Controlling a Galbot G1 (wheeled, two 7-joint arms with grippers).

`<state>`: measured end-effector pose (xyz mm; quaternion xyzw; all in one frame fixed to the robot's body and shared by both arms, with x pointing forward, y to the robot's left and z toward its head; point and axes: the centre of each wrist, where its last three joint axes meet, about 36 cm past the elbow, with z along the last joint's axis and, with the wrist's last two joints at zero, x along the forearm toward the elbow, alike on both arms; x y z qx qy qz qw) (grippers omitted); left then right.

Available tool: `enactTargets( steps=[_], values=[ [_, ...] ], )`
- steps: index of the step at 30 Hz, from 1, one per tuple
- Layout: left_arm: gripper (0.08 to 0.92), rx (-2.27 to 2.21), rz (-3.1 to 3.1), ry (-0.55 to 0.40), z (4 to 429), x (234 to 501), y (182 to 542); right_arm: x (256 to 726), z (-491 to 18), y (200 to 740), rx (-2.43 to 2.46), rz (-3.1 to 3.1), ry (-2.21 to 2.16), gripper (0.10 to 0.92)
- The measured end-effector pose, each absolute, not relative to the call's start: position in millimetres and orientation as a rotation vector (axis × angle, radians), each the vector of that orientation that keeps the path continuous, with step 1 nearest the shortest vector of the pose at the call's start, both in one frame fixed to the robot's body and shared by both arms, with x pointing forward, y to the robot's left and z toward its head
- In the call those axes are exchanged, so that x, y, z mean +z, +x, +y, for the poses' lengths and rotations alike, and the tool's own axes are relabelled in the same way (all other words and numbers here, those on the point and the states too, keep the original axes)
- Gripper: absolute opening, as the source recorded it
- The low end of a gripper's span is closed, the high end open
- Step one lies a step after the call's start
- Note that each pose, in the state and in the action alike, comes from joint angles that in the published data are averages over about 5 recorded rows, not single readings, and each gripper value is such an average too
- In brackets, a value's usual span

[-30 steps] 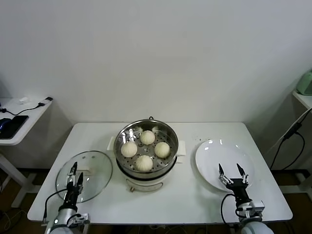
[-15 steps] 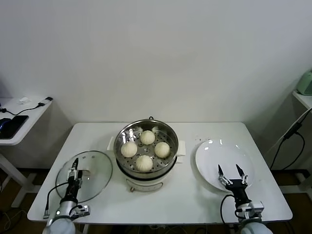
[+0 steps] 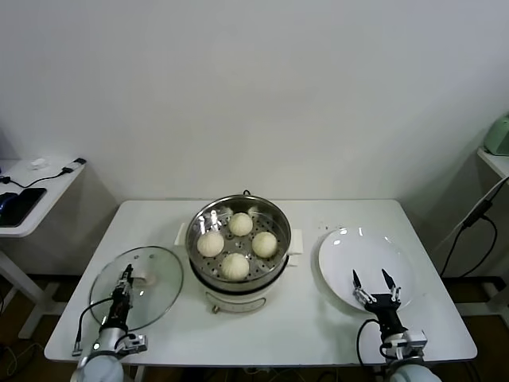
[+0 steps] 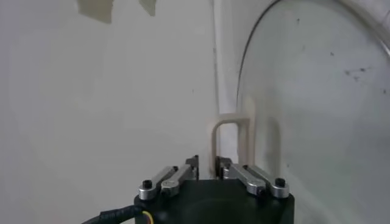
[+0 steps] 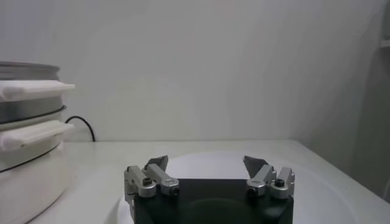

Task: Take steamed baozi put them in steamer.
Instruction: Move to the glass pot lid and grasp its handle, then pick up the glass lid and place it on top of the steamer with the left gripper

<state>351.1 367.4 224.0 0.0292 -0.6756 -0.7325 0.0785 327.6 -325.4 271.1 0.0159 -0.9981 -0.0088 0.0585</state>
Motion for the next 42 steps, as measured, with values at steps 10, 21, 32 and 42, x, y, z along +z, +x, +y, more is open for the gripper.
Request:
enactTargets(
  steps=[10,21,32,42],
  values=[
    [0.138,-2.182,-2.035,0.128,372,246,349,276,-323,326,-0.007,-3.03,0.06,0.823],
    [0.138,-2.122,-2.088,0.245,376,329,354,286,-321,328,0.043,-3.031,0.04,0.823],
    [0.138,-2.037,-2.202,0.291,316,423,369,289,-317,324,0.101,-3.036,0.037,0.823],
    [0.138,-1.999,-2.258,0.207,216,448,378,284,-310,318,0.125,-3.052,0.038,0.823]
  ],
)
